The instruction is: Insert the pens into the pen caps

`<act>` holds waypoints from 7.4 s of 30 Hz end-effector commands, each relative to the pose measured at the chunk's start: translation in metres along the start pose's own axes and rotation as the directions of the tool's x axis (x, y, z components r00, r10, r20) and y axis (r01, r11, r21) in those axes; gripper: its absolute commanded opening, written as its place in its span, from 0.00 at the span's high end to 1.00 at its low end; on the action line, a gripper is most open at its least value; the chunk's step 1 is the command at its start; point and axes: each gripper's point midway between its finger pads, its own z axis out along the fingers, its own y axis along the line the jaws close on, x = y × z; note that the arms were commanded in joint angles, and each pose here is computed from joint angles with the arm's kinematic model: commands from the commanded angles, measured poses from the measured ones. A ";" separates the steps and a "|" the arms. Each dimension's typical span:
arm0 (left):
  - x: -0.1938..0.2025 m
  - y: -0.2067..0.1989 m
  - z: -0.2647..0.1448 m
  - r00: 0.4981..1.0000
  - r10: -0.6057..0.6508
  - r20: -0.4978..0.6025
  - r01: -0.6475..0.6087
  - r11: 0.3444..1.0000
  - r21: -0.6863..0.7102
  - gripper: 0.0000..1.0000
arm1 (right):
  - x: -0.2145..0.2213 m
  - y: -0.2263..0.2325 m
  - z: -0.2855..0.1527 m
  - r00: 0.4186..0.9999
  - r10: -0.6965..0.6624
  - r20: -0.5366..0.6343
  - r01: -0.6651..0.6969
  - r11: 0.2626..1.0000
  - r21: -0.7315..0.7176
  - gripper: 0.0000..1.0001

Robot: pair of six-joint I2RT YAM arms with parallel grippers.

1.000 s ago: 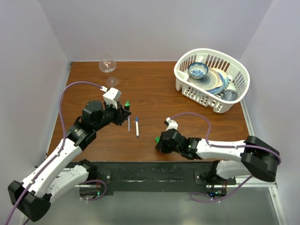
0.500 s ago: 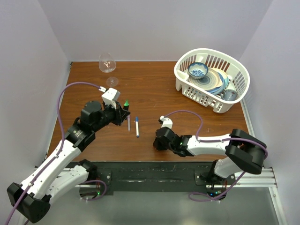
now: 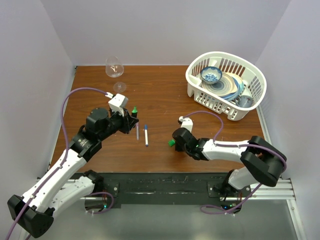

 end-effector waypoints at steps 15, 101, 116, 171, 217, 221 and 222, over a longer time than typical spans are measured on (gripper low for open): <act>-0.009 0.000 -0.008 0.998 0.025 0.050 -0.024 1.000 -0.004 1.00 | -0.041 -0.010 -0.042 0.905 0.425 -0.002 -0.403 0.861 0.310 0.37; -0.012 -0.013 -0.013 0.996 0.013 0.084 -0.019 0.997 0.071 1.00 | 0.001 0.008 0.029 0.967 0.042 -0.252 0.025 0.966 0.258 0.87; 0.030 -0.046 0.005 0.985 -0.172 -0.025 0.172 0.944 0.282 1.00 | -0.103 0.045 -0.050 0.992 0.119 0.042 -0.120 0.993 0.011 0.94; 0.042 -0.063 0.025 0.970 -0.231 -0.072 0.241 0.887 0.394 1.00 | -0.146 0.169 -0.103 0.961 0.151 0.231 -0.091 0.963 -0.252 1.00; 0.010 -0.140 -0.083 0.991 0.084 0.106 -0.135 0.569 0.811 1.00 | -0.153 0.177 -0.326 0.866 -0.196 0.460 0.491 0.508 -0.708 0.23; 0.016 -0.142 -0.089 0.988 0.102 0.120 -0.156 0.539 0.827 1.00 | -0.156 0.185 -0.323 0.851 -0.244 0.466 0.521 0.505 -0.688 0.23; 0.016 -0.143 -0.090 0.986 0.105 0.131 -0.167 0.533 0.829 1.00 | -0.163 0.187 -0.328 0.845 -0.245 0.475 0.530 0.504 -0.682 0.24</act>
